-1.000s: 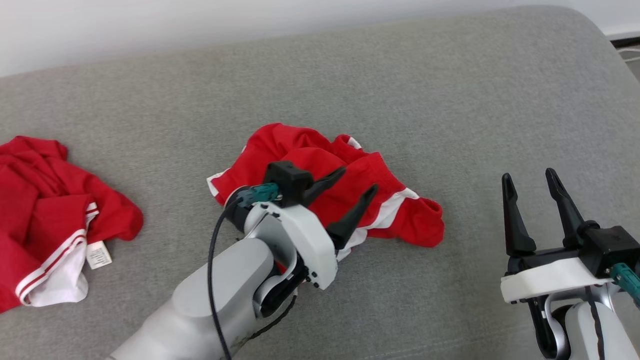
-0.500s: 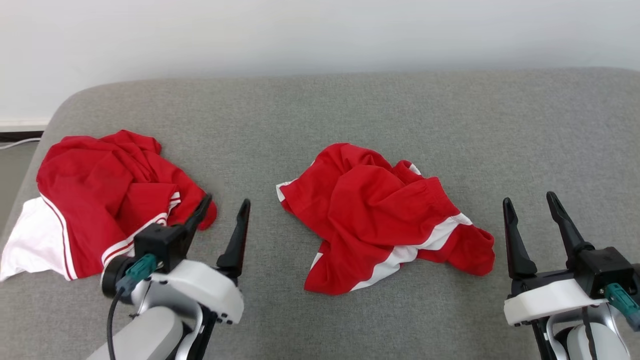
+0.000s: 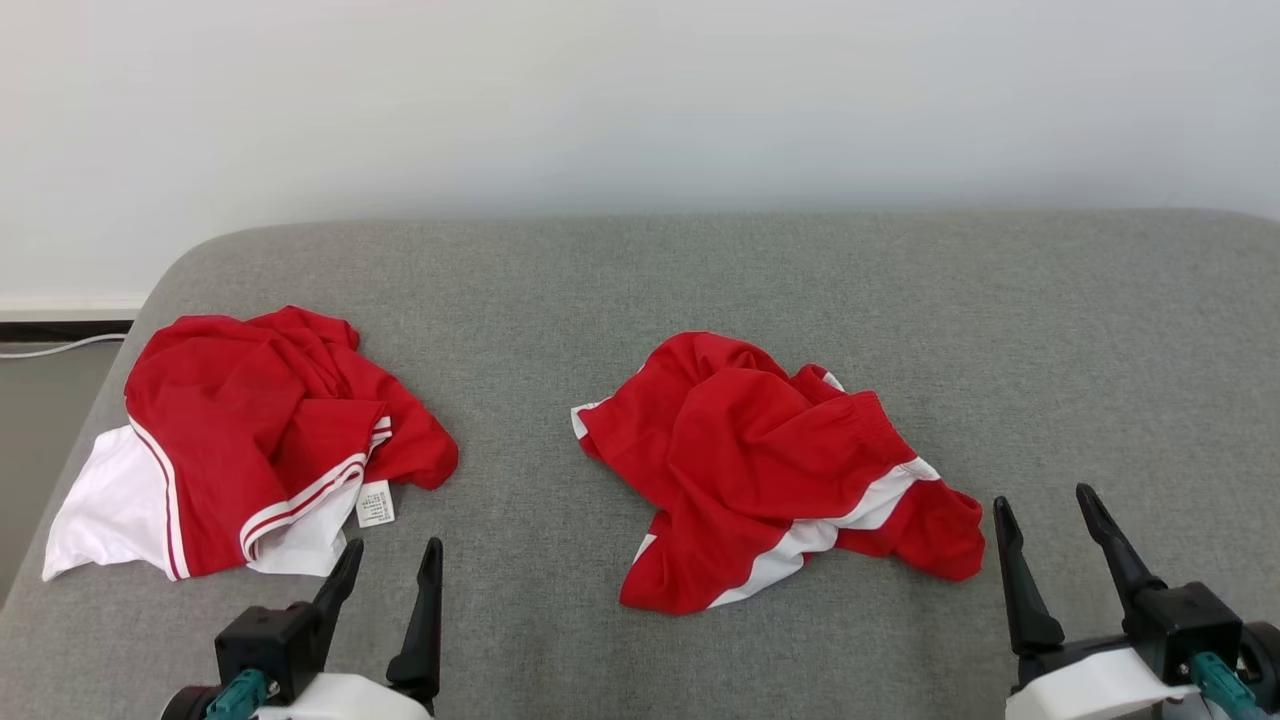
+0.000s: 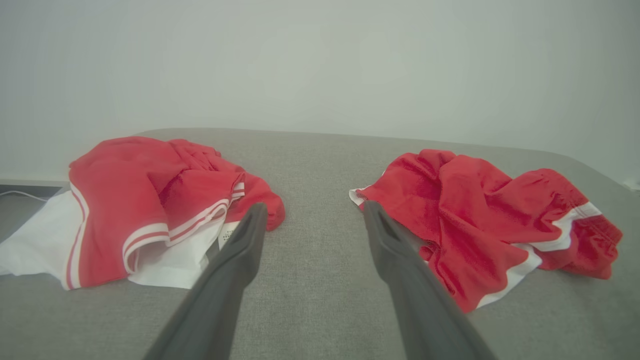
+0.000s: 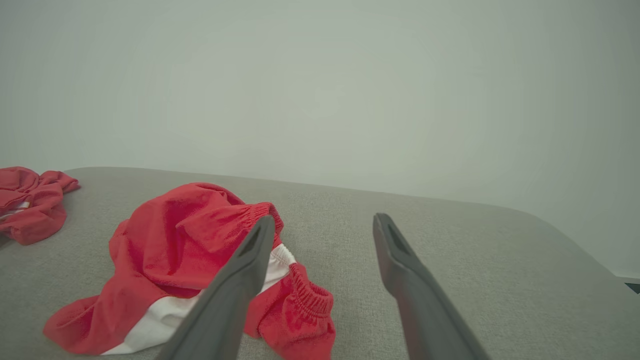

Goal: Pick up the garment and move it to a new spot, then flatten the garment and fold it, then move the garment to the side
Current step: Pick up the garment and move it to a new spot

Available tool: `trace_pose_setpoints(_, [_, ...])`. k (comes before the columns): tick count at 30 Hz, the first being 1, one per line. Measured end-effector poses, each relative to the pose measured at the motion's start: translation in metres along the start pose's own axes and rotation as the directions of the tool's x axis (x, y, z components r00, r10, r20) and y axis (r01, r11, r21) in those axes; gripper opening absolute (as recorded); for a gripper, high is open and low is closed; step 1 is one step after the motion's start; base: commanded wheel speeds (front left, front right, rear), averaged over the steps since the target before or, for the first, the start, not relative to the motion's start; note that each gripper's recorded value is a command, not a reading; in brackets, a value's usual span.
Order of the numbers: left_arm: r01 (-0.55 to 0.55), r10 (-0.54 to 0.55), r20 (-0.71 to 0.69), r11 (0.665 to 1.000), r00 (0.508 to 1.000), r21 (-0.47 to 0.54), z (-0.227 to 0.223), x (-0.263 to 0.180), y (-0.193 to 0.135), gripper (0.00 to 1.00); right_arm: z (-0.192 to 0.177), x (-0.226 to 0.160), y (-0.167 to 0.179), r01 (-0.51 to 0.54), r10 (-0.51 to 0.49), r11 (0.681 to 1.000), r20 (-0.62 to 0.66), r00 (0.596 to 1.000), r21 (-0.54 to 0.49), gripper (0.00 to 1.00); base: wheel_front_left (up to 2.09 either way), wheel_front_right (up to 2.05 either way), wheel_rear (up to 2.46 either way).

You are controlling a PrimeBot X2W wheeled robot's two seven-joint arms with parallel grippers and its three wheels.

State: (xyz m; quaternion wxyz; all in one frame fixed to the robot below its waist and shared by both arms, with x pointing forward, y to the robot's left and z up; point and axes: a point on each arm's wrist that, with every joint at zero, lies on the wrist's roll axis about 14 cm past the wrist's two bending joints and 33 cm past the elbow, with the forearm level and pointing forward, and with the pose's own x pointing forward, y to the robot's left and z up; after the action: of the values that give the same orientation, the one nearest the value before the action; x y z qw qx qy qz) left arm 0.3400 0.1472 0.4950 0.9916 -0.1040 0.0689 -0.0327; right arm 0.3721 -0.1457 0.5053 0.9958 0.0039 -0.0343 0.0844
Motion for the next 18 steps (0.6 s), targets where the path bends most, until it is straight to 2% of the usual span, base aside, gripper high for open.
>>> trace_pose_setpoints(18, [-0.038,0.038,0.005,0.999,0.999,-0.010,-0.001,-0.009,0.010,1.00,-0.008,-0.023,-0.005,0.032,-0.031,0.999,-0.027,0.999,0.026,1.00,0.00,0.00,0.00])
